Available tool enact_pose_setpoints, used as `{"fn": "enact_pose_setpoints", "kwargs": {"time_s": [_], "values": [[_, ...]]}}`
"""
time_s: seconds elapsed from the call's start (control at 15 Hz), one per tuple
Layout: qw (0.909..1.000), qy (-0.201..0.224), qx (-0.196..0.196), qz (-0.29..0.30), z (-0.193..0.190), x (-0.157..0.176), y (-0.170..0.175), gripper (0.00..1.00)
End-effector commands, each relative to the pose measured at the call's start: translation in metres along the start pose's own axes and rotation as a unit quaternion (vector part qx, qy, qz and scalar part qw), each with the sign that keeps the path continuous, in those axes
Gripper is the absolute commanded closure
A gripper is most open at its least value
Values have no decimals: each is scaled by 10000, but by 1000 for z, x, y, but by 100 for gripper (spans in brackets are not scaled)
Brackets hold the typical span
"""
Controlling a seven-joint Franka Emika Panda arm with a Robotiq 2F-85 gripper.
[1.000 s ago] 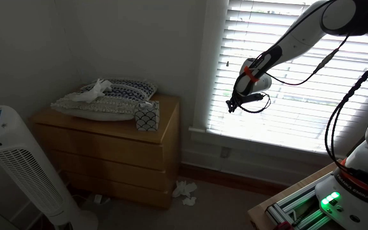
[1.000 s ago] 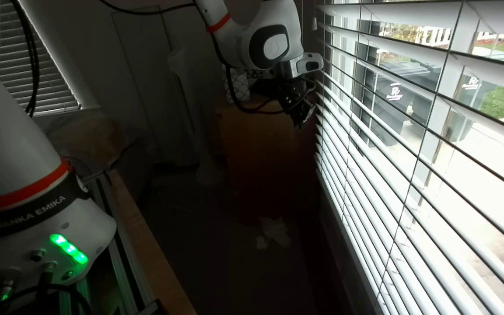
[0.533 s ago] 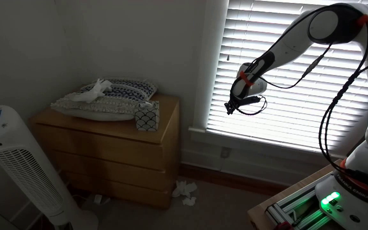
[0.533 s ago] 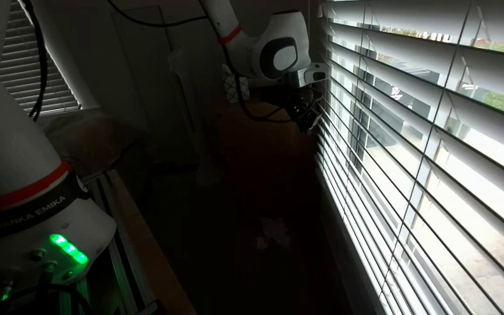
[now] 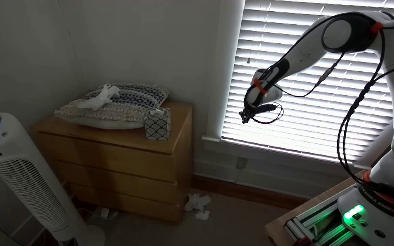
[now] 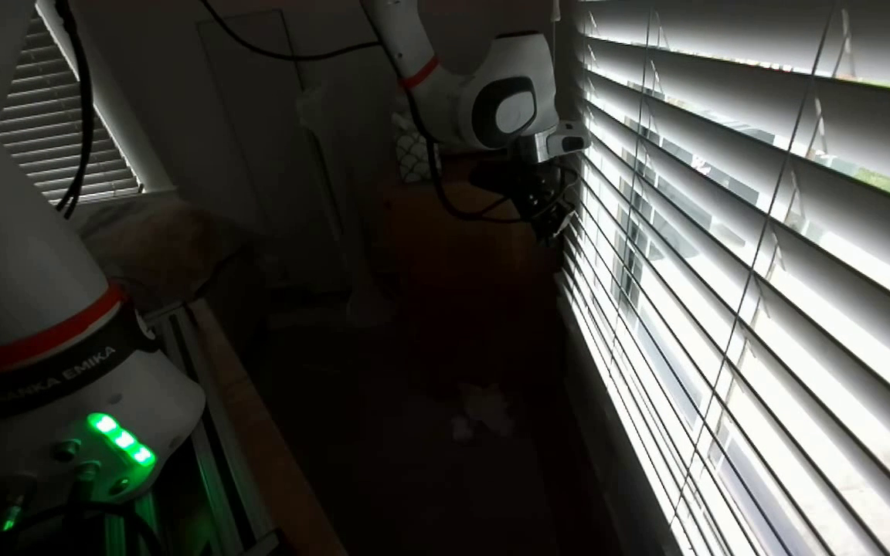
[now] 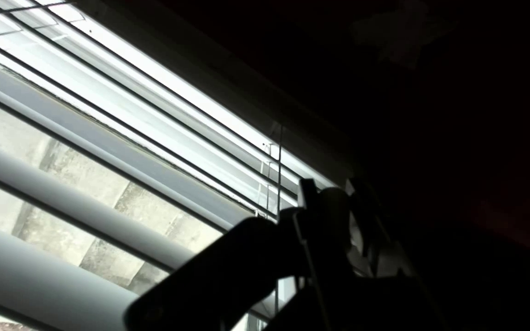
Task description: Close the curtain railing
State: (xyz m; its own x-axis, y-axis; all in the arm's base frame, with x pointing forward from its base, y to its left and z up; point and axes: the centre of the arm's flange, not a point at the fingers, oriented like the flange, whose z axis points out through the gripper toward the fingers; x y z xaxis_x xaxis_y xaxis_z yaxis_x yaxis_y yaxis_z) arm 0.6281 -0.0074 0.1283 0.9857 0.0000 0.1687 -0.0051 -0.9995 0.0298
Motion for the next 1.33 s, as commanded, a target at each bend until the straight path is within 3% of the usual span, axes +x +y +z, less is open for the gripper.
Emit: {"fn": "enact_pose_setpoints", "kwargs": {"time_s": [0.0, 0.47, 0.93, 1.27], "values": [[9999, -146, -22, -39, 6, 0, -7, 54], [9993, 341, 47, -147, -51, -9, -16, 3], [9982, -325, 207, -457, -93, -63, -23, 0], [9862, -245, 568, -1533, -130, -106, -35, 0]]}}
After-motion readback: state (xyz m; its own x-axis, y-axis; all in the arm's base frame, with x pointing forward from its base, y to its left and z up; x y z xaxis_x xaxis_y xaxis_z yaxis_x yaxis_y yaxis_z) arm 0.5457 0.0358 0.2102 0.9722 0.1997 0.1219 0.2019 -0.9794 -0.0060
